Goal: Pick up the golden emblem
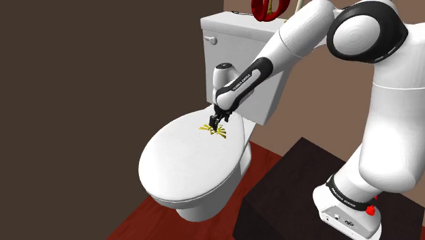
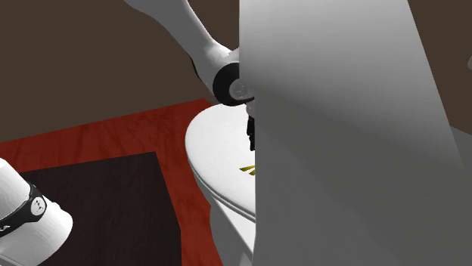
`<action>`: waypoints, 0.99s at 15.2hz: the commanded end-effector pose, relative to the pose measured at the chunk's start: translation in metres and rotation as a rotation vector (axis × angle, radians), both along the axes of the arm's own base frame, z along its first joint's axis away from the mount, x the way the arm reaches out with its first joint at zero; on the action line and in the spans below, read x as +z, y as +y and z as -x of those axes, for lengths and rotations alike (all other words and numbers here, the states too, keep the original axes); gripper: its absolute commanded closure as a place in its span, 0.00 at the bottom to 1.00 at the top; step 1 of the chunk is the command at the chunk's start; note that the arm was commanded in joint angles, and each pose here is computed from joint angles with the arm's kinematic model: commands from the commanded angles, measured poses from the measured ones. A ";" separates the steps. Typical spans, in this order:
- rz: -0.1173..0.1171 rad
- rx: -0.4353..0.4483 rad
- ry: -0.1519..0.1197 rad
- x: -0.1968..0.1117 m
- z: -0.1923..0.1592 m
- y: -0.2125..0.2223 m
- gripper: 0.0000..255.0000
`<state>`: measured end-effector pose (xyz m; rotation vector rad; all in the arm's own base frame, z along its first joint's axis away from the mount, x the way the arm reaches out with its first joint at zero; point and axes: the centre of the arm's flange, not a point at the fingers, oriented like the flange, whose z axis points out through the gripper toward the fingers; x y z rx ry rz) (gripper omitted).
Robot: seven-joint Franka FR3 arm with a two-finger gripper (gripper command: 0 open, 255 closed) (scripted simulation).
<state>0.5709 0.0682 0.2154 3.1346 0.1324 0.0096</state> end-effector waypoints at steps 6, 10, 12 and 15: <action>0.001 0.000 0.000 -0.036 -0.001 0.002 0.00; 0.000 0.000 0.000 -0.036 -0.001 0.001 1.00; 0.000 0.000 0.000 -0.036 -0.001 0.001 1.00; 0.000 0.000 0.000 -0.036 -0.001 0.001 1.00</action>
